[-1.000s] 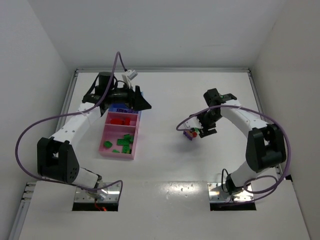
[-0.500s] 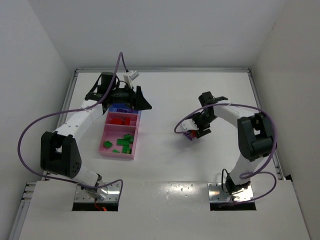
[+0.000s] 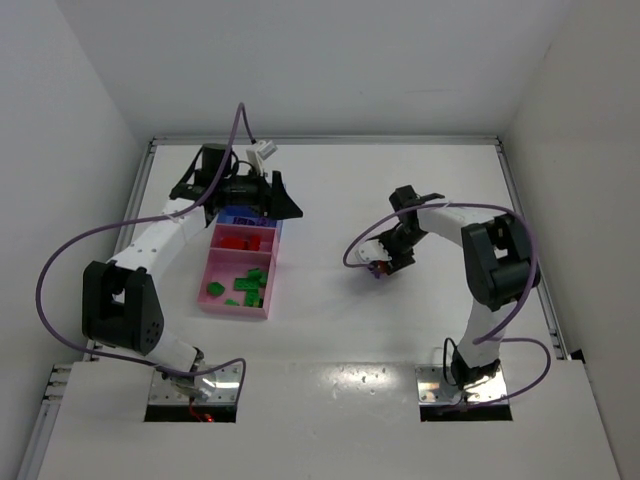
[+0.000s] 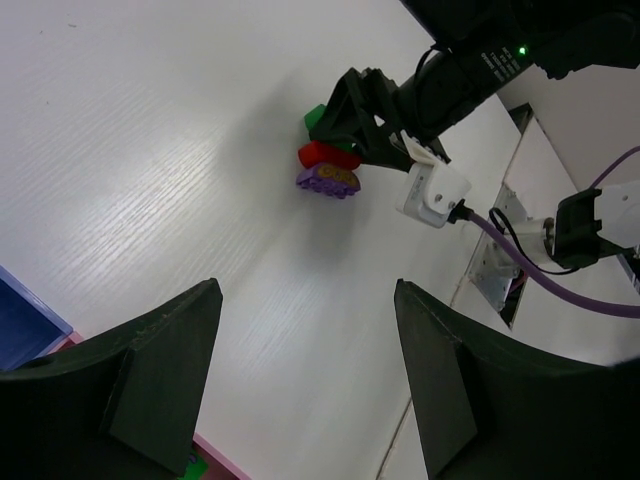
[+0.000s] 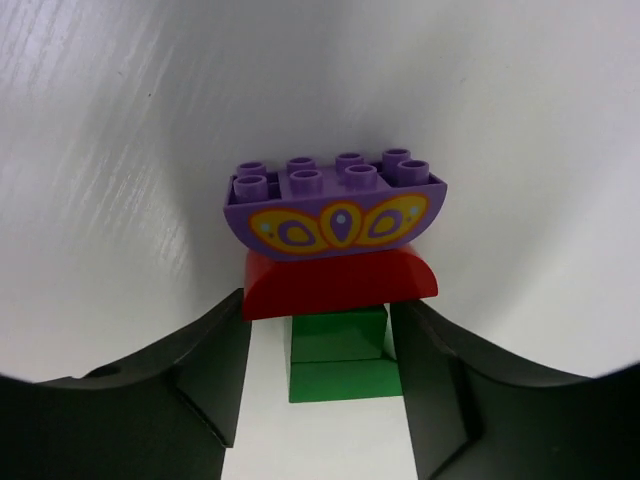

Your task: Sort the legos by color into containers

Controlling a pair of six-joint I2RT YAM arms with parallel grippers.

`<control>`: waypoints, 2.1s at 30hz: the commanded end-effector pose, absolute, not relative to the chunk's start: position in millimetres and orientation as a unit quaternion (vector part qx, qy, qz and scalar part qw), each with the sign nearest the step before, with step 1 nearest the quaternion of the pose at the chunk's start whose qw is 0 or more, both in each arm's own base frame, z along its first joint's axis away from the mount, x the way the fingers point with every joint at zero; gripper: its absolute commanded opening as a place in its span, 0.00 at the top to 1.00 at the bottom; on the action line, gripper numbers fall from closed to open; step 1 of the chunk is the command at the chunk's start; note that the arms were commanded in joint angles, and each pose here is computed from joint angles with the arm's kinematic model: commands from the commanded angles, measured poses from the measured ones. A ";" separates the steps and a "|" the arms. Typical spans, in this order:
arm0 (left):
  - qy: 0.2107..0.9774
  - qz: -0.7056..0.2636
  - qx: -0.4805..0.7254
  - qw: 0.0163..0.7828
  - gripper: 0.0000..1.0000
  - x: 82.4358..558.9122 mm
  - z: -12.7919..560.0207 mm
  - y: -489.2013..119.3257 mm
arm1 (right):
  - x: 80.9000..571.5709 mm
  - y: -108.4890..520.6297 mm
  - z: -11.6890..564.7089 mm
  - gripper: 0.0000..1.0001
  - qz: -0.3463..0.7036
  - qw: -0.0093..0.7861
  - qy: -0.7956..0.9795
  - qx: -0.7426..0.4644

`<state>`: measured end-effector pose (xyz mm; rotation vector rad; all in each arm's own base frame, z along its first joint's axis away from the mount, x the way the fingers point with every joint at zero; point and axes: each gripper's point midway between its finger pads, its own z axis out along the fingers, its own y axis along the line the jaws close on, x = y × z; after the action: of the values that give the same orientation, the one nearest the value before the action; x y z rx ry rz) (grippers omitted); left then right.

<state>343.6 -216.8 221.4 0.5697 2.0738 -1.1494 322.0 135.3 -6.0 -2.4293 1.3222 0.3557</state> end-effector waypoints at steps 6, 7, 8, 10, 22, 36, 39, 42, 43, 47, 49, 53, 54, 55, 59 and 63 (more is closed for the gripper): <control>0.781 -0.444 0.236 0.369 0.24 348.5 239.7 -215.9 | 317.6 145.8 2.9 0.71 0.126 0.188 0.452 -0.863; 0.783 -0.445 0.235 0.365 0.24 344.8 236.0 -215.1 | 318.0 147.7 8.2 0.74 0.126 0.196 0.456 -0.859; 0.780 -0.449 0.238 0.366 0.24 340.3 236.6 -215.5 | 310.8 148.8 9.7 0.78 0.135 0.201 0.463 -0.852; 0.778 -0.467 0.226 0.355 0.24 321.6 232.0 -215.5 | 302.7 154.7 28.3 0.80 0.136 0.222 0.476 -0.840; 0.713 -0.543 0.196 0.397 0.23 256.5 239.7 -215.8 | 282.3 226.6 168.5 0.82 0.262 0.405 0.596 -0.643; 0.719 -0.448 0.167 0.504 0.21 284.1 276.1 -208.8 | 358.7 297.6 267.1 0.92 0.516 0.362 0.772 -0.082; 0.726 -0.435 0.154 0.509 0.21 289.5 272.2 -211.7 | 374.0 303.8 261.1 0.92 0.496 0.359 0.790 -0.033; 0.737 -0.420 0.140 0.511 0.21 298.9 266.0 -215.2 | 378.1 312.3 256.6 0.93 0.480 0.356 0.802 -0.002; 0.746 -0.413 0.132 0.506 0.21 305.7 260.6 -214.8 | 384.9 310.0 264.1 0.93 0.473 0.370 0.800 0.007; 0.752 -0.399 0.129 0.508 0.24 317.3 264.6 -219.4 | 389.2 320.4 265.7 0.95 0.455 0.377 0.806 0.021; 0.747 -0.403 0.133 0.511 0.24 320.6 273.0 -224.3 | 397.1 318.8 266.4 0.95 0.436 0.391 0.809 0.037; 0.747 -0.408 0.133 0.508 0.24 327.4 278.1 -231.8 | 401.2 320.6 259.6 0.97 0.404 0.399 0.822 0.056; 0.743 -0.409 0.135 0.513 0.24 328.4 284.5 -232.2 | 397.3 323.3 257.0 0.97 0.401 0.395 0.825 0.048; 0.746 -0.411 0.131 0.508 0.24 329.6 281.4 -233.0 | 403.5 320.9 256.1 0.97 0.391 0.404 0.825 0.057; 0.742 -0.417 0.132 0.508 0.24 335.4 287.4 -239.6 | 400.2 327.8 251.6 0.98 0.390 0.399 0.828 0.058; 0.739 -0.420 0.136 0.509 0.24 336.6 289.3 -244.1 | 399.7 336.4 259.2 0.98 0.404 0.399 0.822 0.053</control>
<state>333.6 -236.4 265.8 0.3156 1.8480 -0.9932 392.9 328.3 226.0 0.1119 2.1617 0.9798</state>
